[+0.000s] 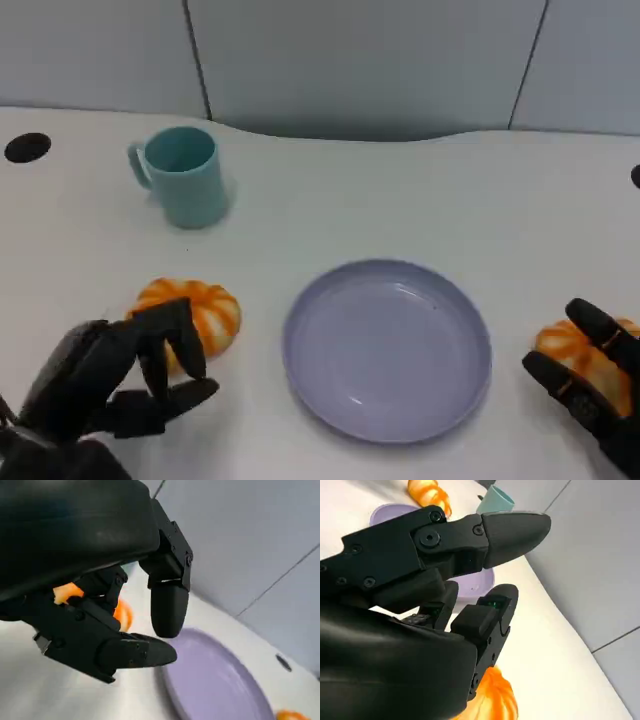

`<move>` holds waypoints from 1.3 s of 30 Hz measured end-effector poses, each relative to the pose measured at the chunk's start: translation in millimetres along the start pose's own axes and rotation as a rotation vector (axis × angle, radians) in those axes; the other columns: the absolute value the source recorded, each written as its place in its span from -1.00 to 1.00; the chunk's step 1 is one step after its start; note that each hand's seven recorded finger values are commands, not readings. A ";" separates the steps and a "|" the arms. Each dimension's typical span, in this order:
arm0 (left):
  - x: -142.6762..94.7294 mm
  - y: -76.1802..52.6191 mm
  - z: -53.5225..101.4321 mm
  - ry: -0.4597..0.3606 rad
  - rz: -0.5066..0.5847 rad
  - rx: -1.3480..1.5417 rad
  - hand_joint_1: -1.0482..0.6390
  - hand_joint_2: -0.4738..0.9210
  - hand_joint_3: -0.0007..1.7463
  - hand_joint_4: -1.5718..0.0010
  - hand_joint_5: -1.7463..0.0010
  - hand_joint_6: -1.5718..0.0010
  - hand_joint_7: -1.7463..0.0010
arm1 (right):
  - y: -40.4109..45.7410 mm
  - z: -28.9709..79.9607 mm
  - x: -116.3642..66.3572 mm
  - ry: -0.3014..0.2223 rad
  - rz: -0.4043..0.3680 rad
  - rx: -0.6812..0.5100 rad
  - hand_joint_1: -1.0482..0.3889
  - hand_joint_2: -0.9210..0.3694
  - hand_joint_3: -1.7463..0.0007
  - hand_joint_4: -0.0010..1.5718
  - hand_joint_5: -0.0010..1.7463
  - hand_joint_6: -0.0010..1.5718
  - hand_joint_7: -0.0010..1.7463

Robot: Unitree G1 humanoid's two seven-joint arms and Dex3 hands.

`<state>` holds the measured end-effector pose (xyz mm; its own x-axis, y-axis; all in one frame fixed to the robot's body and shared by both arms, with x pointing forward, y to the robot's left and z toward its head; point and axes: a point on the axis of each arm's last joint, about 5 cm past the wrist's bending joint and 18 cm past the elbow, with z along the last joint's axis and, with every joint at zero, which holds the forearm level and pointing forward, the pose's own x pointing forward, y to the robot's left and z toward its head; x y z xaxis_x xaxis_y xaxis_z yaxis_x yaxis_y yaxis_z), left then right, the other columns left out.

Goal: Grasp the bread from the table and place it into the plate.

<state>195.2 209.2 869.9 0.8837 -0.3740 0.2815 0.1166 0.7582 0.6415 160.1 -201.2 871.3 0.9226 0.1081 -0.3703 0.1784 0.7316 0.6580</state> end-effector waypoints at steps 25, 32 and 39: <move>71.8 54.4 34.0 0.037 -0.648 0.733 -0.63 0.86 -1.00 1.00 1.00 0.97 1.00 | 8.7 -3.4 1.2 -0.002 0.002 -0.018 -0.06 -1.00 0.70 -0.31 -0.12 0.06 -0.96; 89.1 44.4 25.9 0.147 -0.721 0.754 -0.54 0.77 -1.00 1.00 1.00 0.94 0.98 | 9.6 -3.4 1.3 -0.004 0.005 -0.015 -0.06 -1.00 0.69 -0.30 -0.13 0.04 -0.97; 102.2 25.2 11.0 0.204 -0.757 0.757 -0.43 0.69 -1.00 1.00 1.00 0.85 0.95 | 9.6 -3.4 0.7 -0.004 0.011 -0.010 -0.06 -1.00 0.68 -0.31 -0.13 0.04 -0.97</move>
<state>283.4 184.2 922.6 0.7669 -0.4569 -0.4506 0.4147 -0.1830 0.8914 161.3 -191.8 875.2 0.9259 0.1134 -0.3602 0.1647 0.7371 0.6554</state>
